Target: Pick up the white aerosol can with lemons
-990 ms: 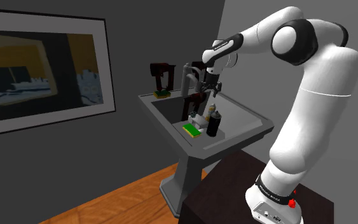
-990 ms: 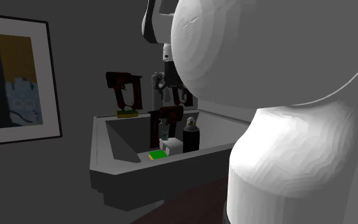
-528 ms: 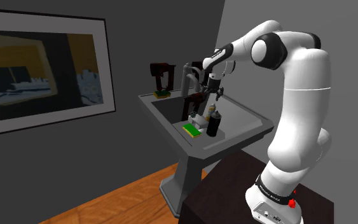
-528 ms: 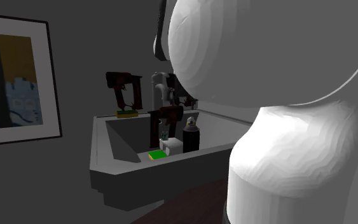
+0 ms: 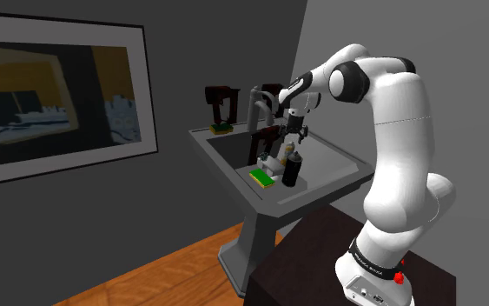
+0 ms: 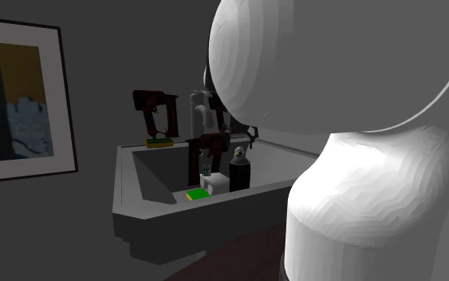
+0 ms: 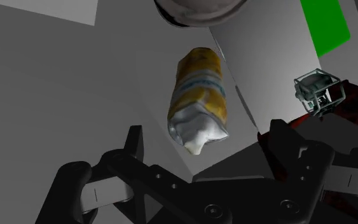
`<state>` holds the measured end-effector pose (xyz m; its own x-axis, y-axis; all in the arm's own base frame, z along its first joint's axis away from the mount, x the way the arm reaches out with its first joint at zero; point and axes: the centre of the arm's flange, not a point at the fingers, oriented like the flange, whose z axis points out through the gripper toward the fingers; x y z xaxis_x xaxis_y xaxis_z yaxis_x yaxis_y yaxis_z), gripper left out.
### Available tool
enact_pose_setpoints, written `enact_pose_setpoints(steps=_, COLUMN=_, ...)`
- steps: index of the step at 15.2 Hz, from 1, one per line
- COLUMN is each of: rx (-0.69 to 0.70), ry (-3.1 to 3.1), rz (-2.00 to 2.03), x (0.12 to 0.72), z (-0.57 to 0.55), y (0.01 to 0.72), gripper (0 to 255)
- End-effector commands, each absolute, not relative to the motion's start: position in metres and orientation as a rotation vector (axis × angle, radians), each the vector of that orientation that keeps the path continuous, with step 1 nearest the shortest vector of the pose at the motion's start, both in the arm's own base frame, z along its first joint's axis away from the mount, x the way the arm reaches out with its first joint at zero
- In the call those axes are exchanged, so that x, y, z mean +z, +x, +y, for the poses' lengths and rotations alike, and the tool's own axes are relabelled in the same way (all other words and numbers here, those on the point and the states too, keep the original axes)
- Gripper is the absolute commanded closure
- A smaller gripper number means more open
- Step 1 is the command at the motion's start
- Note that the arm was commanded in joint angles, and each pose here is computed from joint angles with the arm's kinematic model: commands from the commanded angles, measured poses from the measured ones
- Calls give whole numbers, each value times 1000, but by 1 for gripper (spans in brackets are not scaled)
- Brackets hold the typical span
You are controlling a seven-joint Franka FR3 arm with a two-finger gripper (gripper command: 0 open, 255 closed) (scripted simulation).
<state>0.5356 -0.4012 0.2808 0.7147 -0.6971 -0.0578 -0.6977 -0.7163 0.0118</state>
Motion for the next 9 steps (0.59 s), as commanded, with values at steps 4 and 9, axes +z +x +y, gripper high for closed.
enact_pose_setpoints(steps=4, rx=91, ry=-2898, rz=1181, x=253, z=-403, y=535, gripper=0)
enact_pose_setpoints(steps=9, rx=91, ry=-2898, rz=1181, x=253, z=-402, y=535, gripper=255)
